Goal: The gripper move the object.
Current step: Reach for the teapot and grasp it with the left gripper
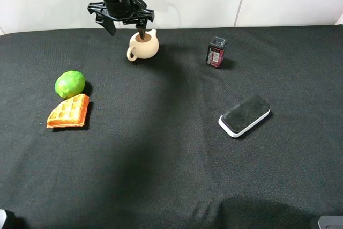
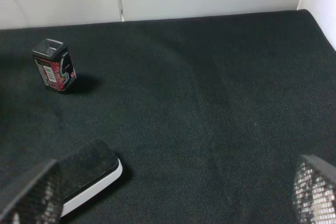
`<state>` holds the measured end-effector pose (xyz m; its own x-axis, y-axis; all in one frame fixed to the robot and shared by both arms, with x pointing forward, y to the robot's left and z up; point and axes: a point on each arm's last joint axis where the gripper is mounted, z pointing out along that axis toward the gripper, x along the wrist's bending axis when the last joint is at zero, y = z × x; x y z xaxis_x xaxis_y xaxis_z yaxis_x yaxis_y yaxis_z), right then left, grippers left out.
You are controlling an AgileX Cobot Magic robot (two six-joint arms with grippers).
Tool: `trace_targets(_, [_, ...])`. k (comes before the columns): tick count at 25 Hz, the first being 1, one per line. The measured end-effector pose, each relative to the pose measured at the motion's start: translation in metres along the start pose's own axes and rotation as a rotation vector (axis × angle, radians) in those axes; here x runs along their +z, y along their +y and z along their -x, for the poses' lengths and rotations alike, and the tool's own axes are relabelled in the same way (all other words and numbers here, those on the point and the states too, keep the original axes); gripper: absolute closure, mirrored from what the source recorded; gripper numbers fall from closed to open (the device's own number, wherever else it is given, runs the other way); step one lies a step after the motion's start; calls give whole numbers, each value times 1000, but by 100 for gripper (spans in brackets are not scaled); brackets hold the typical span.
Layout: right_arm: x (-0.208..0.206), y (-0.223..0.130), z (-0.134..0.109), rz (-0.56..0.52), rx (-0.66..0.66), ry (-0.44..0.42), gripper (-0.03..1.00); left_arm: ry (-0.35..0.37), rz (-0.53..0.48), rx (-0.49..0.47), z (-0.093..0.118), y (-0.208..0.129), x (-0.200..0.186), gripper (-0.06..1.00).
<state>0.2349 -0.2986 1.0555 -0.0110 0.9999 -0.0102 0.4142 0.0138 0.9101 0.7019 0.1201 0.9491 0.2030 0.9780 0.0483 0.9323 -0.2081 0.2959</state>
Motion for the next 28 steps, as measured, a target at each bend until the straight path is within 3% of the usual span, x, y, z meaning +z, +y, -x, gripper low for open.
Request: trace_targets(28, [0,0,0,0,0,0,31,2,68,-5,2,7,25,15])
